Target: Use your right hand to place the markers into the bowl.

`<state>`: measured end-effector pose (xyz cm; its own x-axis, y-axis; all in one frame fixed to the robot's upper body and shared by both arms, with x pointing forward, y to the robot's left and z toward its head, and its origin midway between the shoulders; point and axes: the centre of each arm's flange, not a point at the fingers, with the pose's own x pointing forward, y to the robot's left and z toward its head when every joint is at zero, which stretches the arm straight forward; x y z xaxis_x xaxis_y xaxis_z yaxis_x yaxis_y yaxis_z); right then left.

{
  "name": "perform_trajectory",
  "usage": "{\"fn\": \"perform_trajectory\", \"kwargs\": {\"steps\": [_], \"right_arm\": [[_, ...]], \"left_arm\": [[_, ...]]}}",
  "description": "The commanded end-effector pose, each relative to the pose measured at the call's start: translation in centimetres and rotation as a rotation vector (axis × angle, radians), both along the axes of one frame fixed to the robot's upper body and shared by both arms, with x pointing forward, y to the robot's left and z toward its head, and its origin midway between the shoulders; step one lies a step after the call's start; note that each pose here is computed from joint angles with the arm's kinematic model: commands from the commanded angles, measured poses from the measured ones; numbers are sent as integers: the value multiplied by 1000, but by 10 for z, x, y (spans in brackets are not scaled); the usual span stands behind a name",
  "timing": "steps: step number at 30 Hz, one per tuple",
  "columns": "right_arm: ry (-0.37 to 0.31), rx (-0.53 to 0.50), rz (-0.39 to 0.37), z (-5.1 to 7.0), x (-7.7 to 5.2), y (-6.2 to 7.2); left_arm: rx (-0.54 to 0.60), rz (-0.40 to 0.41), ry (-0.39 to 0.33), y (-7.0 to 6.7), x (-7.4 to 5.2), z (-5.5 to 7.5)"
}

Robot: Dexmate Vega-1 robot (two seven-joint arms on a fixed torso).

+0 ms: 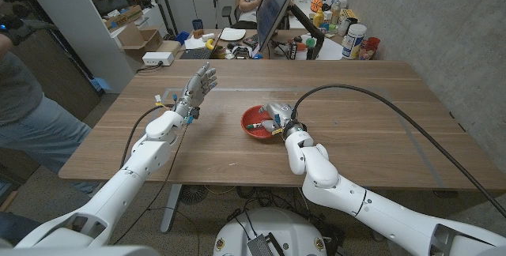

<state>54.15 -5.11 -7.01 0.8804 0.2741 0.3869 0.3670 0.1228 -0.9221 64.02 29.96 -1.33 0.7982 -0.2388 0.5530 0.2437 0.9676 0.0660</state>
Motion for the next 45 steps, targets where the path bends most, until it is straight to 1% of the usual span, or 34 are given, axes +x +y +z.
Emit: {"fn": "perform_trajectory", "kwargs": {"steps": [1, 10, 18, 19, 20, 22, 24, 26, 28, 35, 38, 39, 45], "right_arm": [[-13, 4, 1, 3, -5, -4], [-67, 23, 13, 11, -16, -9], [-110, 41, 27, 21, -25, -11], [-120, 44, 27, 24, -27, -12], [-121, 44, 27, 24, -27, -12], [-134, 49, 34, 28, -30, -12], [-140, 50, 37, 29, -31, -12], [-149, 57, 43, 34, -33, -13], [-154, 56, 43, 35, -33, -13], [-180, 71, 43, 46, -37, -18], [-189, 71, 44, 48, -39, -17], [-208, 73, 44, 51, -40, -17], [-235, 96, 44, 58, -44, -20]], "left_arm": [[-1, 0, 5, 0, -2, -3], [4, -5, 6, -3, -2, -4], [7, -10, 0, -7, -2, -2], [7, -11, -2, -7, -2, -2], [7, -11, -2, -7, -2, -2], [6, -11, -4, -8, -3, -1], [4, -11, -4, -9, -3, -1], [5, -11, -6, -10, -3, -1], [4, -11, -6, -10, -3, -1], [10, -12, -9, -11, -3, 1], [10, -13, -9, -11, -3, 2], [9, -13, -10, -11, -3, 2], [10, -13, -12, -11, -3, 2]]}}
